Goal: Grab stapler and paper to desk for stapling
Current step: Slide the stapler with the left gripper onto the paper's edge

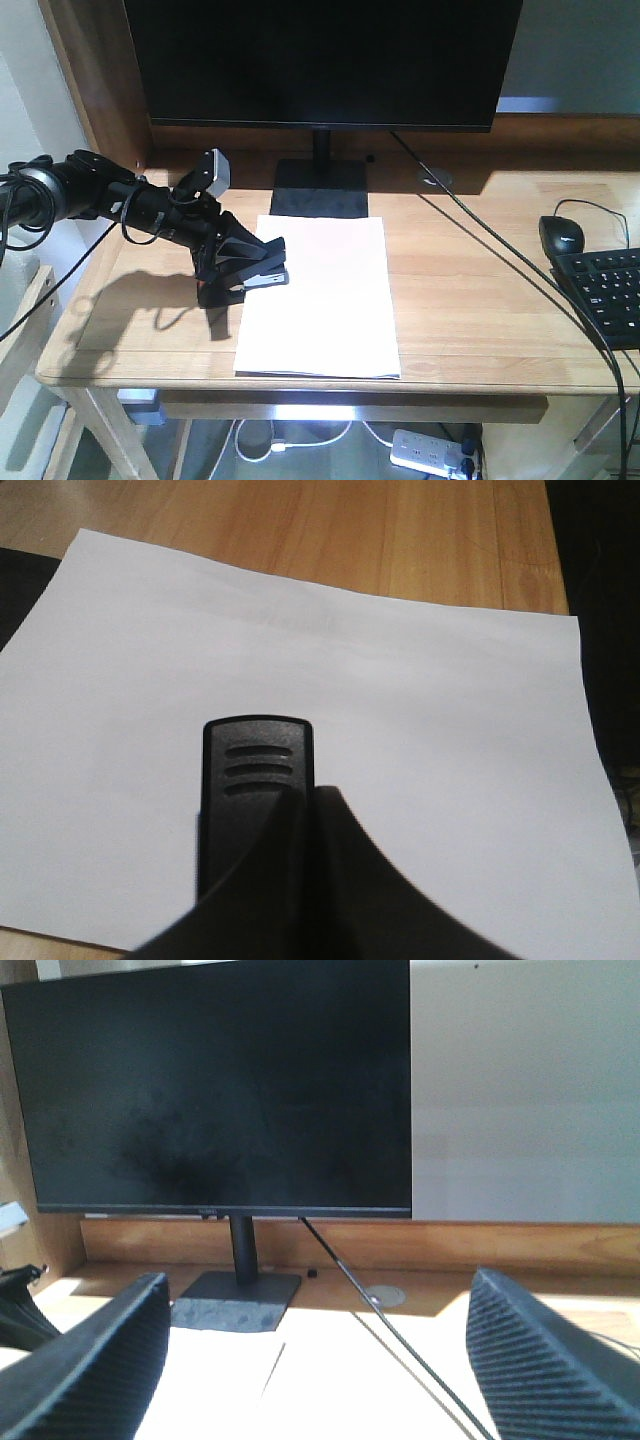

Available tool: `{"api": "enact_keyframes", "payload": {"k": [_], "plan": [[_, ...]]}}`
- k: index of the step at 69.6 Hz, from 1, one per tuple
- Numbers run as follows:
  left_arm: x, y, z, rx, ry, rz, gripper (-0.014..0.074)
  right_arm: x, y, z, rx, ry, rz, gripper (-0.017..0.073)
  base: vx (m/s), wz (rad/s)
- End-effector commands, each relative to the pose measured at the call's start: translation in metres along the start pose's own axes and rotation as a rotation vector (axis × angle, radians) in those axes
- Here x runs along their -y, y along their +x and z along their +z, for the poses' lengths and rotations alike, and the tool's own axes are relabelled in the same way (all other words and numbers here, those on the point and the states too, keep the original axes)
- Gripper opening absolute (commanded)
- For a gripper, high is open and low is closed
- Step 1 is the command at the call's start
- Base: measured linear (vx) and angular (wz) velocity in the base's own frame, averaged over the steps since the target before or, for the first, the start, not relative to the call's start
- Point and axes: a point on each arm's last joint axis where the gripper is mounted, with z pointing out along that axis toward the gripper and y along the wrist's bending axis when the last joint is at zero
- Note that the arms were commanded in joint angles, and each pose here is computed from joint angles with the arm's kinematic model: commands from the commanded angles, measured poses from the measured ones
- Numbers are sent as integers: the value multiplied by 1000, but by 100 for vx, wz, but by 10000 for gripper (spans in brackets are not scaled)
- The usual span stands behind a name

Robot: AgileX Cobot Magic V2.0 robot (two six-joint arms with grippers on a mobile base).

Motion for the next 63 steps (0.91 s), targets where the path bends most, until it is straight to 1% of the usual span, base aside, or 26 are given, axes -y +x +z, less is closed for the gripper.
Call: {"api": "enact_keyframes", "payload": {"k": [1, 63], "plan": [[5, -38, -19, 86, -22, 46, -6, 1, -11, 0, 39, 16, -73, 578, 0, 0], [5, -38, -19, 86, -22, 46, -6, 1, -11, 0, 39, 16, -71, 578, 0, 0]]}}
